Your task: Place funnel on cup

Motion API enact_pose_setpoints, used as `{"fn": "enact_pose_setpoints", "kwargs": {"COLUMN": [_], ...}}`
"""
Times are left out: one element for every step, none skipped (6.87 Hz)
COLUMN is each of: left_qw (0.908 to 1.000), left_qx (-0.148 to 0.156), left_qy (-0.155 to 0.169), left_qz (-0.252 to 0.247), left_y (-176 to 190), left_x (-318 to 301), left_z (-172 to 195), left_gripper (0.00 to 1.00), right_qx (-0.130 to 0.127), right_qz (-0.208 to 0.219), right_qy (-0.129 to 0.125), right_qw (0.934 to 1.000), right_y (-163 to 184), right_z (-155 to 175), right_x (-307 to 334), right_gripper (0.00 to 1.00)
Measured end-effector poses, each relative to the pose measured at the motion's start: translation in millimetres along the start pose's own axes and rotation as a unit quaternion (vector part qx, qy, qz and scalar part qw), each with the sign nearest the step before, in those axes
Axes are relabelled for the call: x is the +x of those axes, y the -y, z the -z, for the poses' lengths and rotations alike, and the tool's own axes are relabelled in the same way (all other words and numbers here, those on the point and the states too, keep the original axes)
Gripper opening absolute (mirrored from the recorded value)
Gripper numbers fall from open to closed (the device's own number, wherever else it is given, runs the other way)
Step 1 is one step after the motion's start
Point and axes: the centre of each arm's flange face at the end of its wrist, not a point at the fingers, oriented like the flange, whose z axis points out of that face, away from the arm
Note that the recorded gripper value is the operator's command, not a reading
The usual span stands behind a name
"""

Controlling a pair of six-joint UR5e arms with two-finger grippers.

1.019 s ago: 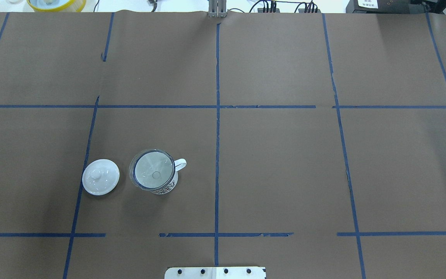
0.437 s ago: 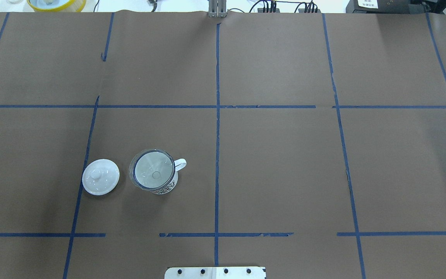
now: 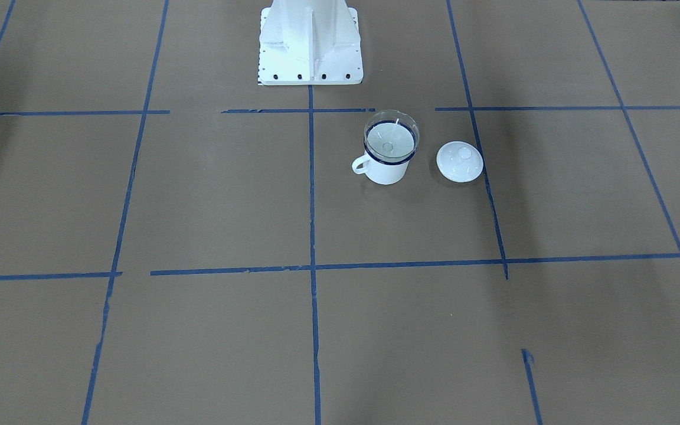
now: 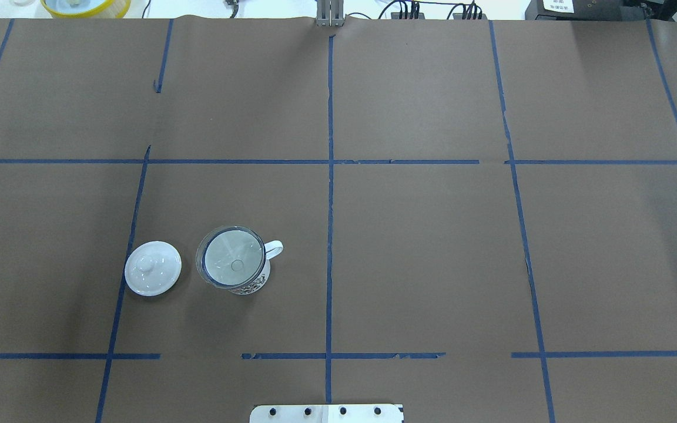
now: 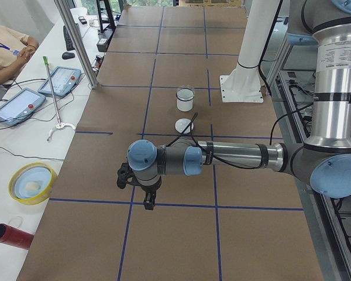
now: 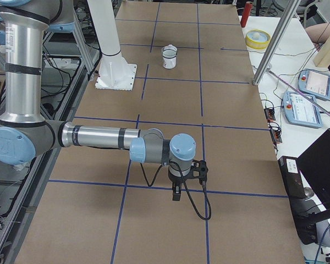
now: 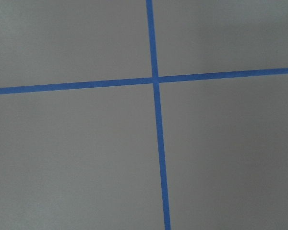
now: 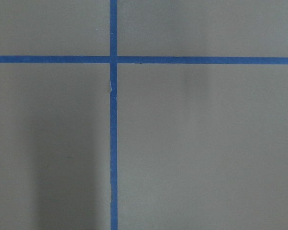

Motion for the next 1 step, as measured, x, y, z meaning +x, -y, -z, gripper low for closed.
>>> {"fn": "enact_pose_setpoints", "kwargs": {"left_qw": [0.9999], "left_qx": [0.007], "left_qy": [0.0], "left_qz": [0.014], "left_y": [8.6], "left_x": [5.2], "left_z": [6.2], "left_gripper": [1.0], "right_qx": [0.0], "right_qz": [0.0], "right_qy": [0.0], "right_qw": [1.0], "right_y": [0.0], "right_z": [0.0], "right_x": [0.0], "right_gripper": [1.0]}}
